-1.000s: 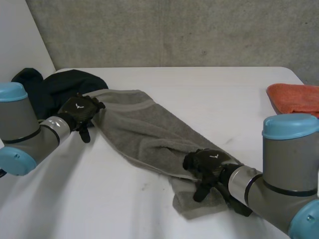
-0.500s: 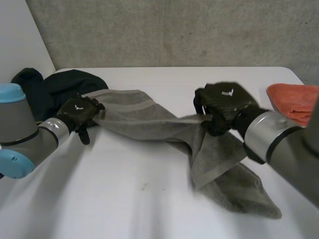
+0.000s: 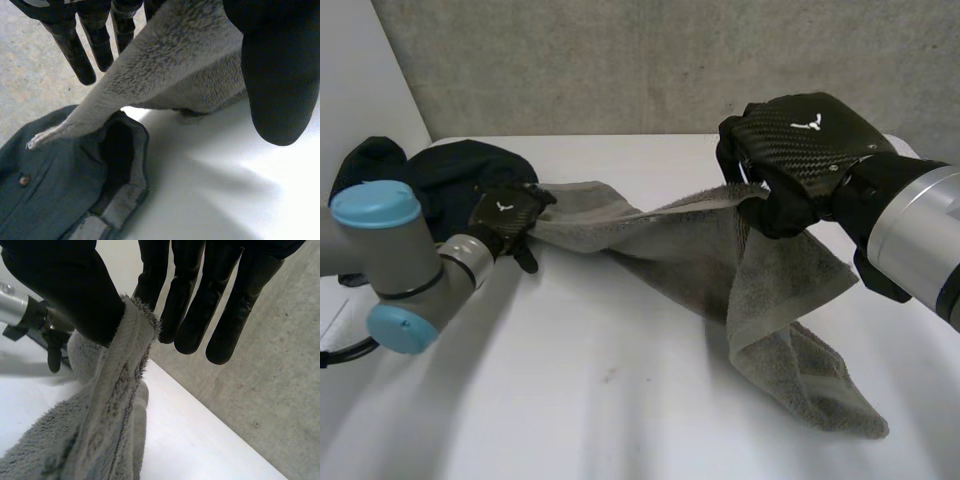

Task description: Fold the laundry.

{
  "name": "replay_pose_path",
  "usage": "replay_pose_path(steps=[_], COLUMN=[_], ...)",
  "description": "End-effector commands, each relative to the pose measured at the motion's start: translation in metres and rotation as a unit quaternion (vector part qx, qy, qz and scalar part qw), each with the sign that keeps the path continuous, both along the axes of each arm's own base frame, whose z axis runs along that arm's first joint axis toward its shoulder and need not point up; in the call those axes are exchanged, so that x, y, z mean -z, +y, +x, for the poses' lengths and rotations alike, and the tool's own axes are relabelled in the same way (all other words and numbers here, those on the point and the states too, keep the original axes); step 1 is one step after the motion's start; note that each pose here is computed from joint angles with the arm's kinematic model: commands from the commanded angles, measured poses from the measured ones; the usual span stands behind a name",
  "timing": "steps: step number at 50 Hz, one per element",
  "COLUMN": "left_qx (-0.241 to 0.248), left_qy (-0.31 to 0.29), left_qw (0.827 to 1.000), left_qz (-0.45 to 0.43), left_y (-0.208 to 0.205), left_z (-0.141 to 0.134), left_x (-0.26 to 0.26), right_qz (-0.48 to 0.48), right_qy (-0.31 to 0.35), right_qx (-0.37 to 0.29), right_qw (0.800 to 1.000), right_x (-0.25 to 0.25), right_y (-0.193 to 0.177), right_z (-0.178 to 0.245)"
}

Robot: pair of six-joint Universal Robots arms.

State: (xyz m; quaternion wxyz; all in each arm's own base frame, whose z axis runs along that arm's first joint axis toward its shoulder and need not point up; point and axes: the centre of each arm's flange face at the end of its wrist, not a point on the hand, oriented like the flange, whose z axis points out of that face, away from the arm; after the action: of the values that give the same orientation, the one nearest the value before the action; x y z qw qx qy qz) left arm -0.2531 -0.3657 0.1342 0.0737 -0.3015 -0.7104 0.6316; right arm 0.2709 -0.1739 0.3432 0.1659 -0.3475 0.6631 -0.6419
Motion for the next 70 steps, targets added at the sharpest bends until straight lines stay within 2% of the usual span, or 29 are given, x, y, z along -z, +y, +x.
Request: replay_pose_path(steps=[1,5,10,14,18,21,27,31,34,38,43,48,58,63,70], left_qx=[-0.044,-0.06,-0.051,-0.03,-0.016,-0.012,-0.008,-0.01,-0.009,-0.005,-0.005,-0.008,-0.014,-0.017,-0.02], left_qy=[-0.005,-0.002,0.018,0.04,0.057,0.053,0.014,-0.019,-0.039,-0.048,-0.046,-0.04,-0.036,-0.035,-0.034], left_qw=[0.999,0.997,0.994,0.987,0.981,0.983,0.997,1.0,0.998,0.997,0.997,0.998,0.998,0.998,0.998], left_qz=[-0.023,-0.039,-0.096,-0.155,-0.186,-0.174,-0.077,0.0,0.044,0.066,0.063,0.052,0.046,0.05,0.052], left_y=[-0.013,-0.011,0.018,0.073,0.114,0.128,0.131,0.118,0.113,0.107,0.103,0.099,0.097,0.096,0.094], left_z=[0.001,0.002,0.004,0.004,0.008,0.011,0.009,0.005,0.001,-0.003,-0.004,-0.003,-0.001,0.001,0.003], left_x=[-0.002,-0.012,-0.08,-0.14,-0.172,-0.171,-0.127,-0.082,-0.053,-0.036,-0.036,-0.041,-0.047,-0.046,-0.045], right_qz=[0.001,0.0,-0.026,-0.052,-0.054,-0.038,0.023,0.114,0.154,0.183,0.214,0.249,0.266,0.262,0.269], right_qy=[0.005,0.012,0.049,0.099,0.139,0.159,0.192,0.242,0.251,0.23,0.114,0.05,0.026,0.013,0.012], right_qx=[0.002,0.001,0.034,0.067,0.077,0.076,0.056,0.032,0.027,0.038,0.093,0.123,0.155,0.183,0.186], right_qw=[1.0,1.0,0.998,0.991,0.986,0.984,0.98,0.963,0.955,0.955,0.966,0.959,0.951,0.947,0.945], right_x=[0.002,0.004,0.003,0.006,0.018,0.034,0.076,0.128,0.147,0.159,0.155,0.148,0.144,0.15,0.161], right_y=[0.003,0.003,-0.018,-0.041,-0.065,-0.082,-0.103,-0.109,-0.11,-0.114,-0.125,-0.126,-0.129,-0.143,-0.142], right_z=[-0.004,-0.005,-0.019,-0.036,-0.04,-0.037,-0.027,-0.024,-0.024,-0.023,-0.023,-0.036,-0.068,-0.092,-0.096])
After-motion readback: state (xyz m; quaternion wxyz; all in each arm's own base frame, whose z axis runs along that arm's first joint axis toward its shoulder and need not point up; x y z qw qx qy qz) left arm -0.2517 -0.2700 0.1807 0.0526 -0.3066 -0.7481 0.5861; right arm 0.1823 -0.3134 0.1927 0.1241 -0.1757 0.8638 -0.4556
